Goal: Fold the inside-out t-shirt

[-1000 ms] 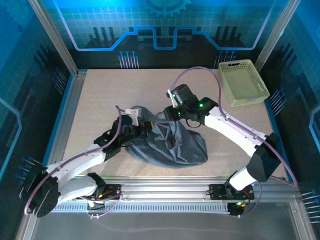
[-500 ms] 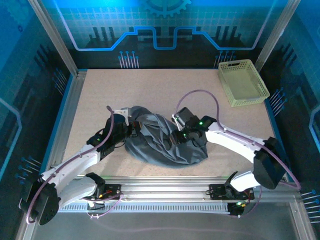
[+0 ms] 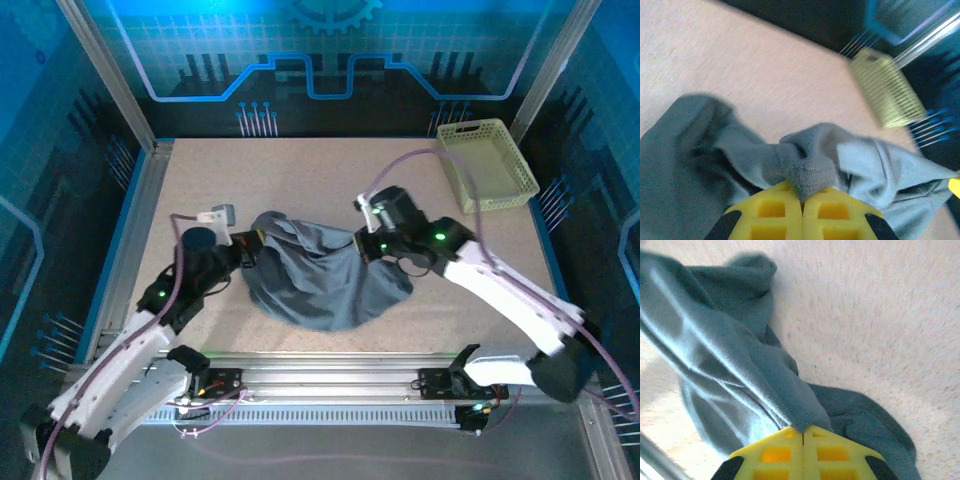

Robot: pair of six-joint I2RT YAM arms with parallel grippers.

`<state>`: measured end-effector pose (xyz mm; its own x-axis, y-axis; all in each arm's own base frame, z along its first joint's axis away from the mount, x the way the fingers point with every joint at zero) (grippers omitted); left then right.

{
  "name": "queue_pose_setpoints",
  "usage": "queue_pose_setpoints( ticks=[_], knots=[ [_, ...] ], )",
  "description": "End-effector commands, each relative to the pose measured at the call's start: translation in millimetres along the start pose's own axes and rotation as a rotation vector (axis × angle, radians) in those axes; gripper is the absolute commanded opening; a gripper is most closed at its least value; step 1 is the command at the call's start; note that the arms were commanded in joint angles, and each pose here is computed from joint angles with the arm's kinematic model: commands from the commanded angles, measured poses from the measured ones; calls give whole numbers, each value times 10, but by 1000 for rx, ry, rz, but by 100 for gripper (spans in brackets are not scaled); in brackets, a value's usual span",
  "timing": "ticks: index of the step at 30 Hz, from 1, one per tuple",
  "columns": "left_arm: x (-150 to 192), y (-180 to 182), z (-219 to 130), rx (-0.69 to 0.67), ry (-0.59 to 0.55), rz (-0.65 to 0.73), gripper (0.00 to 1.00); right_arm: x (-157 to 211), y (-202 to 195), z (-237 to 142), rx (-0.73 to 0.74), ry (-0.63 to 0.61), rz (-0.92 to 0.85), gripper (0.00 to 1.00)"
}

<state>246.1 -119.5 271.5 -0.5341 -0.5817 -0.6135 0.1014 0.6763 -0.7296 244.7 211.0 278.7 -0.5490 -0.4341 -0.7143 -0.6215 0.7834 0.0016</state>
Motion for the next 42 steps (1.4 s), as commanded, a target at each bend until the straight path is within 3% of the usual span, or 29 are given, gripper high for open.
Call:
queue_pose_setpoints(
  ticks=[1,3,6,11,13,15,16,19,23,27,34,38,42],
  knots=[
    [-171,-505,-300,213,-7,35,0,-5,-8,-581,-23,-50,-57,0],
    [-183,-610,-315,254,13,46,0,-3,27,-743,-51,-85,-64,0],
    [-122,-388,-33,136,44,22,0,46,20,-669,-74,-95,-34,0],
    [219,238,695,-200,278,-22,0,438,-253,263,-42,115,117,0],
    [403,428,926,-316,427,-16,0,652,-442,650,36,243,166,12],
    [486,575,1030,-407,493,-10,0,794,-685,840,187,337,179,42],
    [501,613,1043,-424,498,-6,0,847,-816,839,287,381,193,52],
    [474,587,1020,-396,464,-3,0,677,-796,705,344,332,112,58],
    [443,560,968,-364,423,5,0,351,-303,446,204,155,-37,53],
    [445,540,929,-313,378,-3,0,372,129,592,-8,147,-32,49],
    [463,561,893,-318,383,1,0,554,404,1181,-30,223,-71,53],
    [497,579,874,-313,387,-9,0,561,379,1427,3,229,-94,61],
    [518,582,862,-306,388,-18,0,577,309,1681,29,272,-87,56]
  ],
)
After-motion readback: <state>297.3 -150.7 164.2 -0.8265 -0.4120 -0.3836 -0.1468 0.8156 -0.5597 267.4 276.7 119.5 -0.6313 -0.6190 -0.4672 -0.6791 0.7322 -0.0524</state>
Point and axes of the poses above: each hand's point on the last joint's axis, 136 mm out from that joint toward the fingers, its own z axis out along the fingers, its own y axis along the line the jaws close on, x = y × z, the point moved 3 cm from there along -z, back along the fingers, and after that the axes turned 12 degrees about -z, right-handed, at the moved point
